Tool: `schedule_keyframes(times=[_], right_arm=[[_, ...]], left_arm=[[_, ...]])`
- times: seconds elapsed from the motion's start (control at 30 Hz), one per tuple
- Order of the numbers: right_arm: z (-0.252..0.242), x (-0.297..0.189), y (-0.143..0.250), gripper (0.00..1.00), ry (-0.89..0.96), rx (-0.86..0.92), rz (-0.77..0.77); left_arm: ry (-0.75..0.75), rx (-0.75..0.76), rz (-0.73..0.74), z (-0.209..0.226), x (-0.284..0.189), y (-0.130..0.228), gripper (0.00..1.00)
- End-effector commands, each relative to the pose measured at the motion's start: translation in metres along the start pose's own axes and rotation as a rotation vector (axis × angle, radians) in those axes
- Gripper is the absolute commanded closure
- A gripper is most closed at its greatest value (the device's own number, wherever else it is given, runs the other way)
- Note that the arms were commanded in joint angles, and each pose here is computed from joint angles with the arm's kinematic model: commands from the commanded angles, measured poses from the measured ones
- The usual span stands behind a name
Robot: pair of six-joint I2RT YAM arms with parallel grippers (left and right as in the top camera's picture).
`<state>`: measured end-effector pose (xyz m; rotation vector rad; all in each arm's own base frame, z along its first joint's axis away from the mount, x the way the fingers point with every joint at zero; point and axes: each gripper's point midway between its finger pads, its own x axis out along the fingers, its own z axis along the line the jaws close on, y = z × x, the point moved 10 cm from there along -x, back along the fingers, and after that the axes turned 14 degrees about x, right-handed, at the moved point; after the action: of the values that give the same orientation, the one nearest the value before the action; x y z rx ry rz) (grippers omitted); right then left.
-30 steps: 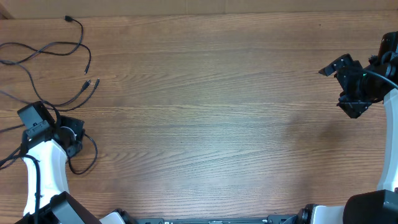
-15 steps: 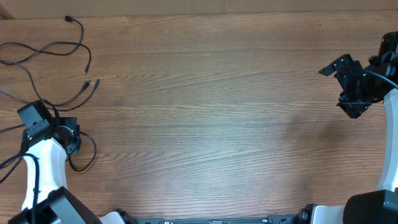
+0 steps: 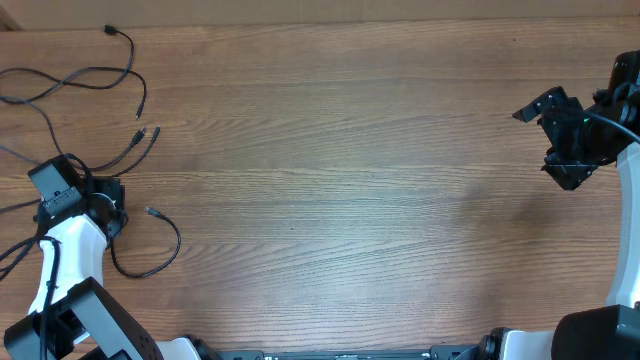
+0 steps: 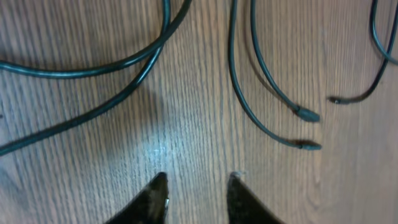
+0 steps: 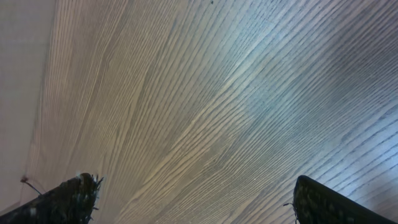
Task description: Untangle cables
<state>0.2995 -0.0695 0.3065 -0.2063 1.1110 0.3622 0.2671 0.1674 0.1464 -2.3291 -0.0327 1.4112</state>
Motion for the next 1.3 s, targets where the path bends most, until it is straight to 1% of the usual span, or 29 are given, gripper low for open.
schedule_keyframes(times=[0.0, 0.03, 0.07, 0.13, 0.23, 0.37, 0.47, 0.57, 0.67, 0.9, 1.0, 1.13, 1.17, 1.27], right_arm=[[0.002, -0.007, 0.000, 0.00, -0.016, -0.007, -0.025], [0.002, -0.007, 0.000, 0.00, -0.016, -0.007, -0.025], [0.002, -0.007, 0.000, 0.00, -0.016, -0.007, -0.025], [0.002, -0.007, 0.000, 0.00, -0.016, -0.007, -0.025], [0.002, -0.007, 0.000, 0.00, -0.016, -0.007, -0.025], [0.002, -0.007, 0.000, 0.00, -0.016, -0.007, -0.025], [0.002, -0.007, 0.000, 0.00, -0.016, -0.007, -0.025], [0.002, -0.007, 0.000, 0.00, -0.016, -0.007, -0.025], [0.002, -0.007, 0.000, 0.00, -0.016, -0.007, -0.025], [0.002, -0.007, 0.000, 0.00, -0.016, -0.007, -0.025], [0.002, -0.007, 0.000, 0.00, -0.016, -0.007, -0.025], [0.002, -0.007, -0.001, 0.00, -0.015, -0.007, -0.025], [0.002, -0.007, 0.000, 0.00, -0.016, -0.007, -0.025], [0.002, -0.007, 0.000, 0.00, -0.016, -0.007, -0.025]], left_arm=[[0.014, 0.216, -0.008, -0.004, -0.004, -0.005, 0.42], [0.015, 0.258, -0.001, -0.004, -0.006, -0.004, 0.29], [0.012, 0.316, 0.012, -0.004, -0.009, -0.003, 0.20], [-0.012, 0.374, 0.040, -0.001, -0.016, 0.000, 0.13], [-0.048, 0.378, 0.057, 0.003, -0.026, 0.003, 0.00], [-0.099, 0.314, 0.095, 0.010, -0.037, 0.010, 0.01], [-0.203, 0.268, 0.110, 0.021, -0.039, 0.014, 0.01], [-0.355, 0.255, 0.078, 0.035, -0.041, 0.014, 0.00], [-0.433, 0.221, 0.069, 0.043, -0.041, 0.014, 0.00], [-0.403, 0.185, 0.179, 0.048, -0.030, 0.021, 0.01], [-0.440, 0.184, 0.249, 0.054, -0.021, 0.028, 0.00], [-0.443, 0.173, 0.330, 0.058, -0.012, 0.036, 0.00], [-0.446, 0.171, 0.342, 0.058, -0.009, 0.037, 0.01], [-0.456, 0.170, 0.356, 0.060, -0.004, 0.038, 0.09]])
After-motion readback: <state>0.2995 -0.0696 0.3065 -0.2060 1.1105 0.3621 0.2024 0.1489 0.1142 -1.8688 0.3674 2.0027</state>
